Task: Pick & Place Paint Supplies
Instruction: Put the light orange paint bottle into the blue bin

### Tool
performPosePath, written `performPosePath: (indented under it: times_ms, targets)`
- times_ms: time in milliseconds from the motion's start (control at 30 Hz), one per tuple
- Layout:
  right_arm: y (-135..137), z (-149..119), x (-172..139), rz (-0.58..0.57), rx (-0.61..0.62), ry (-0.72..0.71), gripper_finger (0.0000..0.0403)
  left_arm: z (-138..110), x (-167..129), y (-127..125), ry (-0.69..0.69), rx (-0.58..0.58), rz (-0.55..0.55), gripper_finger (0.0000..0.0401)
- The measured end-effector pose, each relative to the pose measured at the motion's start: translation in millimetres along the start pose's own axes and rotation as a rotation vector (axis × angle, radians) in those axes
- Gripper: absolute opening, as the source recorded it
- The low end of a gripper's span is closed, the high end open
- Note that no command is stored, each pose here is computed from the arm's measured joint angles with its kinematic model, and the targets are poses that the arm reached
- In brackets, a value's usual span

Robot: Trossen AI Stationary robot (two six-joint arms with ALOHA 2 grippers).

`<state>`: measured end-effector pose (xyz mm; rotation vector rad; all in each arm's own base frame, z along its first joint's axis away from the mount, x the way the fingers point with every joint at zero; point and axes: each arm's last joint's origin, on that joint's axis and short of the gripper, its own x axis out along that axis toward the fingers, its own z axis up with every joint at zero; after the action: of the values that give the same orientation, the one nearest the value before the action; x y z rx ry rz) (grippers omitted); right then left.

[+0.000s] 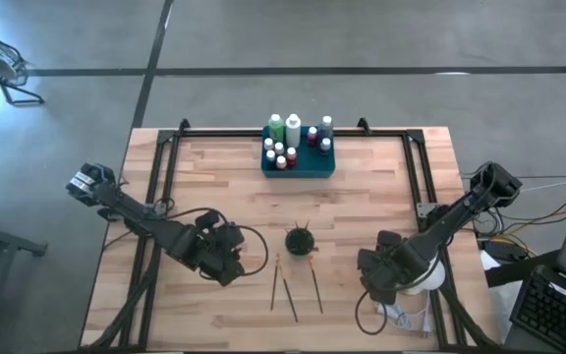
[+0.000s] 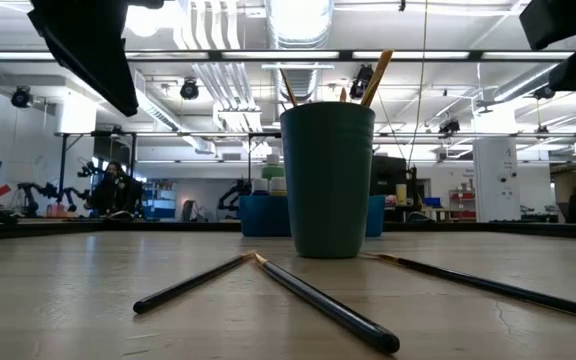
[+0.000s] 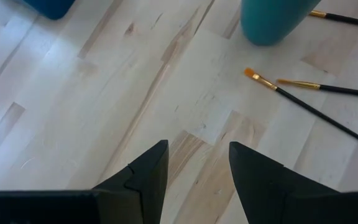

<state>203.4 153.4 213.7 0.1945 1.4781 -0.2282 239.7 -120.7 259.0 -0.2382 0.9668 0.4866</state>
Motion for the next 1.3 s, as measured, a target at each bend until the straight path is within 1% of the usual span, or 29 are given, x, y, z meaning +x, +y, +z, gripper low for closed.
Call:
performPosePath:
  times_ms: [567, 667, 800, 1100, 1200, 1300]
  targets:
    - [0.7, 0.2, -0.1, 0.010, 0.025, 0.003, 0.0165, -0.4, -0.1, -0.4, 0.014, -0.010, -0.011, 0.0175]
    - [0.8, 0.1, -0.1, 0.012, 0.020, 0.006, 0.0149, -0.4, -0.1, -0.4, 0.014, -0.010, -0.011, 0.0175]
    - [1.2, 0.5, -1.1, 0.015, 0.003, 0.006, 0.0114, -0.5, -0.3, -0.6, 0.014, -0.010, -0.012, 0.0175]
    - [0.8, 0.4, -1.6, 0.015, -0.021, 0.013, 0.0113, -0.4, -0.4, -0.6, 0.013, -0.009, -0.011, 0.0175]
    - [-5.9, 1.9, -4.3, -0.008, -0.033, 0.035, 0.0113, -0.3, -0.4, -0.6, 0.013, 0.001, -0.012, 0.0175]
    - [-19.0, 8.1, -11.6, -0.010, -0.022, 0.031, 0.0113, -0.3, -0.4, -0.6, 0.013, 0.001, -0.012, 0.0175]
